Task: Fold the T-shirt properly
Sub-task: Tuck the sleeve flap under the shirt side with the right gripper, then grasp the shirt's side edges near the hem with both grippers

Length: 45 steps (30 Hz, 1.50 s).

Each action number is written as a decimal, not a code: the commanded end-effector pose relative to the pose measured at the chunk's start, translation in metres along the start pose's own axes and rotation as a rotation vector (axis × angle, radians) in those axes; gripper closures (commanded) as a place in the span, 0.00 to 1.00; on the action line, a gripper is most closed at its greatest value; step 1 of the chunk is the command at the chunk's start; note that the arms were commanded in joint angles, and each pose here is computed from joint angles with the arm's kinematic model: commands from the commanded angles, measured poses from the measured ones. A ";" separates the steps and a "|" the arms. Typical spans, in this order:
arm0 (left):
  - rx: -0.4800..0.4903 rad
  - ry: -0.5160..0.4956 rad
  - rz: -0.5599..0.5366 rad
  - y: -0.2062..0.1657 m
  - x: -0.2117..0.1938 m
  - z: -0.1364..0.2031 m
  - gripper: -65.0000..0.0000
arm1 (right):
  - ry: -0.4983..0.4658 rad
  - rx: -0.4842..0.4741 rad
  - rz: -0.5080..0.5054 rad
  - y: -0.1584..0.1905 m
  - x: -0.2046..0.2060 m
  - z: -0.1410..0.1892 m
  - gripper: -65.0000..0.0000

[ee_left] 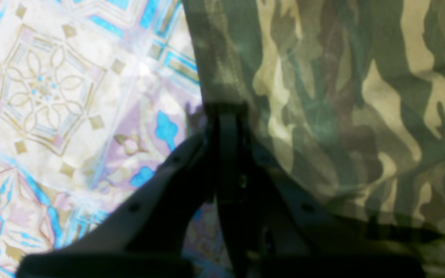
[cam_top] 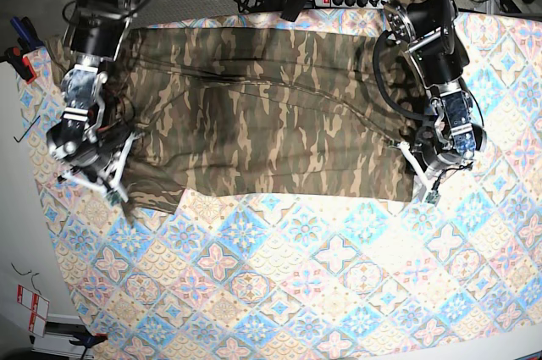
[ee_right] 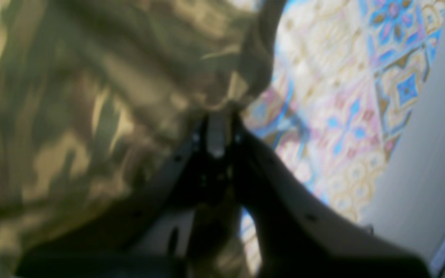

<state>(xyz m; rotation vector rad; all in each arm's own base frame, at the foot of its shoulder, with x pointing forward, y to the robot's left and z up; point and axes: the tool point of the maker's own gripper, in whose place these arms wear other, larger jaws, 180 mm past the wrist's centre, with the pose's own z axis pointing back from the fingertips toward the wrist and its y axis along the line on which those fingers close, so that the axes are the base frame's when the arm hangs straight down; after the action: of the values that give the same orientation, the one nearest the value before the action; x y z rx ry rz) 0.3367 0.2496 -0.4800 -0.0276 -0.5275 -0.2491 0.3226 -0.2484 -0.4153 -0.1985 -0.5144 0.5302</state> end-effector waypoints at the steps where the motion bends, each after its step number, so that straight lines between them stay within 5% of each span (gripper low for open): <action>1: 0.006 0.054 -0.022 0.002 -0.008 0.001 1.00 | -0.062 -0.038 0.027 -0.011 0.020 0.010 0.97; 17: 0.040 0.007 -0.023 0.021 0.016 0.009 1.00 | -0.121 -0.085 0.118 0.008 0.018 0.045 0.97; 23: 0.174 -0.038 -0.097 0.042 0.027 0.047 1.00 | -0.130 -0.094 0.141 0.013 0.016 0.055 0.97; 32: 0.282 -0.125 -0.283 0.022 0.039 0.097 1.00 | -0.123 -0.089 0.144 0.016 0.012 0.055 0.97; 37: 0.260 -0.190 -0.264 0.015 0.038 0.112 1.00 | -0.128 -0.062 0.153 0.030 -0.002 0.057 0.97; 42: 0.295 -0.189 -0.127 0.048 0.034 0.110 1.00 | -0.128 -0.061 0.155 0.031 -0.003 0.058 0.97; 45: 0.261 -0.178 -0.094 0.051 0.040 0.094 0.88 | -0.128 -0.058 0.157 0.032 -0.003 0.057 0.97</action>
<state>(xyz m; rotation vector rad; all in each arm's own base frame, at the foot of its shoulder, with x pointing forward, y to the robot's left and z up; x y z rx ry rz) 0.3203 0.2997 -0.3937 0.2256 -0.6688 -0.2662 0.2694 -0.2198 -0.3877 -0.2521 -0.6020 0.6820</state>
